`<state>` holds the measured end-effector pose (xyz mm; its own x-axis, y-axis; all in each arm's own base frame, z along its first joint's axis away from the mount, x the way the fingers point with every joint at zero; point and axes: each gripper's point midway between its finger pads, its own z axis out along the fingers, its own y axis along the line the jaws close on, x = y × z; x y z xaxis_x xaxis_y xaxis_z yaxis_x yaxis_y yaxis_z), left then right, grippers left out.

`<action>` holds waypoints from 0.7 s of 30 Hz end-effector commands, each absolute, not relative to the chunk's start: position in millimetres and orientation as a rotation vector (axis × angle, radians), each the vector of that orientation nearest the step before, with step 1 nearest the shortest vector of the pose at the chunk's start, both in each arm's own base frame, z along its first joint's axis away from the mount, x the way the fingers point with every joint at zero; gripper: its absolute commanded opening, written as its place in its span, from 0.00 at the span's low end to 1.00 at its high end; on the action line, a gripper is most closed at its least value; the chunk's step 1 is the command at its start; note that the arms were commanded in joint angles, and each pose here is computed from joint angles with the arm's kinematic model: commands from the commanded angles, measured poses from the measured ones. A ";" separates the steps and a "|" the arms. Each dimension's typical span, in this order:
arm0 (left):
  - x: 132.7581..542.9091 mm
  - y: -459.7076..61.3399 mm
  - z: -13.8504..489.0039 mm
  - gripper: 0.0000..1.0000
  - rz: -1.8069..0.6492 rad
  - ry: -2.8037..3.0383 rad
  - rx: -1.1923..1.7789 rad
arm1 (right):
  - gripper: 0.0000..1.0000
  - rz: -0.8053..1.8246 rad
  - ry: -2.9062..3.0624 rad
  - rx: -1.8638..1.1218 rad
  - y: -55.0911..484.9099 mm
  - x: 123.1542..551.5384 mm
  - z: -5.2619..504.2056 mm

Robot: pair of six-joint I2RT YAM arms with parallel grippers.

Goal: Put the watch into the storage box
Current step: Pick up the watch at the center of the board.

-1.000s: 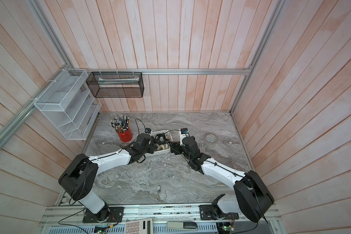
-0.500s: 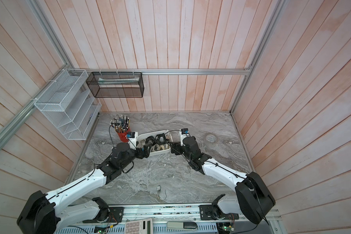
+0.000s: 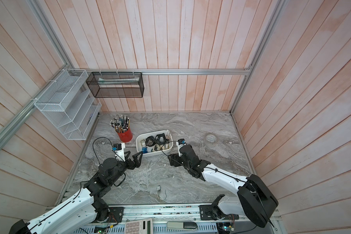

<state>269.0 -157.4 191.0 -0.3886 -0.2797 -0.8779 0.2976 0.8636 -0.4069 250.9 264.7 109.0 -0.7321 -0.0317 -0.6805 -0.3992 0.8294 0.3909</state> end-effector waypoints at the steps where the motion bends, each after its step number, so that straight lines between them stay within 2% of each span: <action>1: 268.6 -144.2 184.6 1.00 -0.556 1.887 -0.026 | 0.76 0.631 2.426 -0.313 271.1 215.3 89.8; 14: 258.7 -128.1 189.1 0.99 -0.540 1.857 -0.076 | 0.70 0.569 2.652 -0.695 315.6 93.0 44.1; 21: 252.4 -120.5 189.6 1.00 -0.538 1.841 -0.094 | 0.64 0.525 2.700 -0.787 327.3 69.1 29.1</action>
<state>253.7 -128.5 198.8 -0.3318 -0.3288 -0.8842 0.2355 0.8788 -0.4151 71.8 324.2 28.6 -0.8000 -0.4591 -0.3863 -0.5751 0.7702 0.2756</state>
